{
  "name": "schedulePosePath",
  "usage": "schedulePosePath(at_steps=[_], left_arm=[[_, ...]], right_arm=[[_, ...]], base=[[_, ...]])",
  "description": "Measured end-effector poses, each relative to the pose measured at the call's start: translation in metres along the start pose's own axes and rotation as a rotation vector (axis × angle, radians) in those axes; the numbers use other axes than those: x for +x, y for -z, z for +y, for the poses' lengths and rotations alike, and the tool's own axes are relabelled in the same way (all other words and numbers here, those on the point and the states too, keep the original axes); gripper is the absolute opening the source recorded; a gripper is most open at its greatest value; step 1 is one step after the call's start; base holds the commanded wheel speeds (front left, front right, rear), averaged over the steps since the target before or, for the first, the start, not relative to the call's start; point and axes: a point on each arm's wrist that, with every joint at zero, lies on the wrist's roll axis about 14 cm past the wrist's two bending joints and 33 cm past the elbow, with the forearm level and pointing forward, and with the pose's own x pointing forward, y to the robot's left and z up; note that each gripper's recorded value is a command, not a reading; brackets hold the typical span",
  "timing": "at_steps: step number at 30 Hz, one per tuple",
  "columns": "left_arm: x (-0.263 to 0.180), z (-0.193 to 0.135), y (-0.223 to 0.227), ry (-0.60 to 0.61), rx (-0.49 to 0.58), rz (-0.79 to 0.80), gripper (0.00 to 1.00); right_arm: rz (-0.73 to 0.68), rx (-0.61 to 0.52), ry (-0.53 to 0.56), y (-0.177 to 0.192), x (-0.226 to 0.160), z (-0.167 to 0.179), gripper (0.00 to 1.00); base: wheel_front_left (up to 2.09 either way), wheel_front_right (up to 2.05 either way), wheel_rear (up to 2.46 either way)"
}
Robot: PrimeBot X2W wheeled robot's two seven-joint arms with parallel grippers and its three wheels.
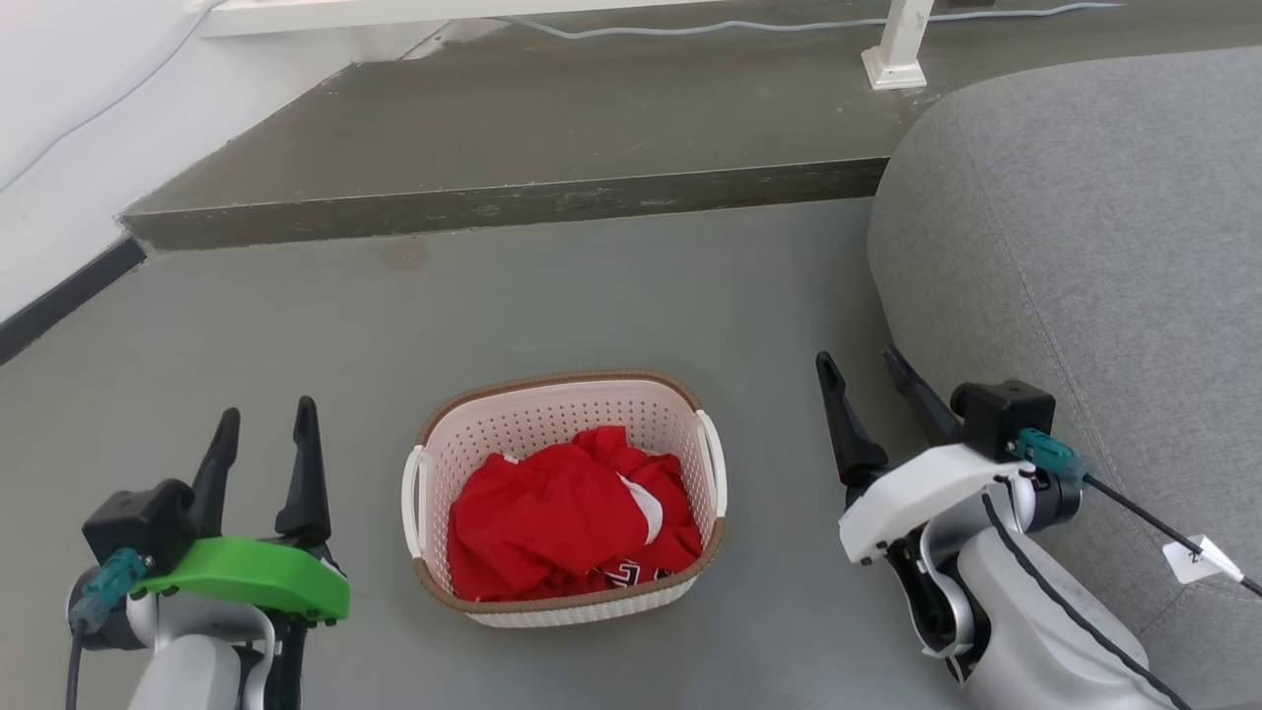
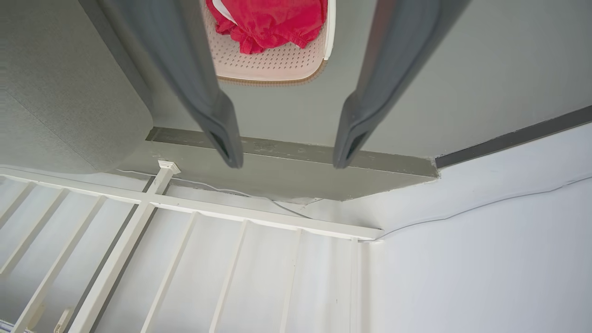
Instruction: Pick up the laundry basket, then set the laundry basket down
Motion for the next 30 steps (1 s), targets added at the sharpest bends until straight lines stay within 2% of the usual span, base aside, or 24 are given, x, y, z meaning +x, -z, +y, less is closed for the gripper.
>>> schedulePosePath(at_steps=[30], left_arm=[[-0.0045, 0.0006, 0.0046, -0.011, -0.036, -0.003, 1.00]], right_arm=[[-0.001, -0.008, 0.021, 0.0039, -0.0043, -0.0053, 1.00]], base=[[0.00, 0.00, 0.00]])
